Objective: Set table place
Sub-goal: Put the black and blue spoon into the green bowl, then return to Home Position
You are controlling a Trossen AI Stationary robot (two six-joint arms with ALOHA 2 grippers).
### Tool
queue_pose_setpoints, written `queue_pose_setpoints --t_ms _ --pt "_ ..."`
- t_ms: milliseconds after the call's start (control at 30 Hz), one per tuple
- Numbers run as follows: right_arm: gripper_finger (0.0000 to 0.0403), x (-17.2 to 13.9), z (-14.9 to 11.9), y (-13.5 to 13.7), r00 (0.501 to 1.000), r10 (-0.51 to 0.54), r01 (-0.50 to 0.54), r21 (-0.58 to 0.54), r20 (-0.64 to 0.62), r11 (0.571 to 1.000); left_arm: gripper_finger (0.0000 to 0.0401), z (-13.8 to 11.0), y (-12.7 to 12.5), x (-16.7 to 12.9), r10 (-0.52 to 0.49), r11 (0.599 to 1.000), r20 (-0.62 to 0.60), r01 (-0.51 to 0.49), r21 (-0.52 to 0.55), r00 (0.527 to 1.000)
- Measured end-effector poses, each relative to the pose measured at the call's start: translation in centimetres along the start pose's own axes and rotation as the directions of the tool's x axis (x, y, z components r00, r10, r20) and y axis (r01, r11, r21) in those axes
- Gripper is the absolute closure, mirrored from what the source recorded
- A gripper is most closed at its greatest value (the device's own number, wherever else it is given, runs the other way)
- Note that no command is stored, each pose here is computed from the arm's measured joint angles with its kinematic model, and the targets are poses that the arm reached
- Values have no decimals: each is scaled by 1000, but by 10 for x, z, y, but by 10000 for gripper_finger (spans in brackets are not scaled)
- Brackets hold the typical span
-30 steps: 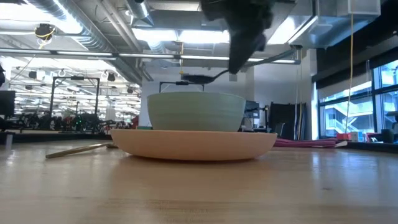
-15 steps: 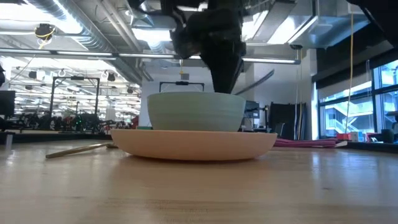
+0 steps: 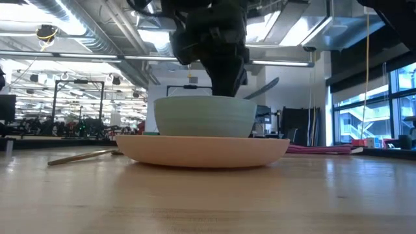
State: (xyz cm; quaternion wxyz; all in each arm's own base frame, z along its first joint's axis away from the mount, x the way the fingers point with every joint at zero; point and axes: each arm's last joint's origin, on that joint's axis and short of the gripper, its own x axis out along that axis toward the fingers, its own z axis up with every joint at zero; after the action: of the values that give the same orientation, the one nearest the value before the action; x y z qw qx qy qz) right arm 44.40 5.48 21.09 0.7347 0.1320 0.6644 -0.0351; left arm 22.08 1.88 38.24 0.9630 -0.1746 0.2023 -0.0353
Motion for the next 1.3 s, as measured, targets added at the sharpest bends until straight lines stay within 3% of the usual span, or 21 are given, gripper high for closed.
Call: queue_pose_setpoints --t_ms 467,867,1133,1300 --pt "386 18 -3 0 999 -18 17 -26 -37 1000 400 -1 0 0 2 1000 -5 -2 -20 1000" --pt "320 3 4 4 1000 -12 12 -38 7 999 380 -1 0 0 1 1000 -5 -1 -20 1000" --pt "319 -54 1 18 999 -32 33 -55 22 998 389 0 0 0 -1 1000 -5 1 -21 1000" --pt "321 -109 -29 26 984 -157 164 -87 80 983 399 0 -4 -14 -16 999 19 17 -47 1000"
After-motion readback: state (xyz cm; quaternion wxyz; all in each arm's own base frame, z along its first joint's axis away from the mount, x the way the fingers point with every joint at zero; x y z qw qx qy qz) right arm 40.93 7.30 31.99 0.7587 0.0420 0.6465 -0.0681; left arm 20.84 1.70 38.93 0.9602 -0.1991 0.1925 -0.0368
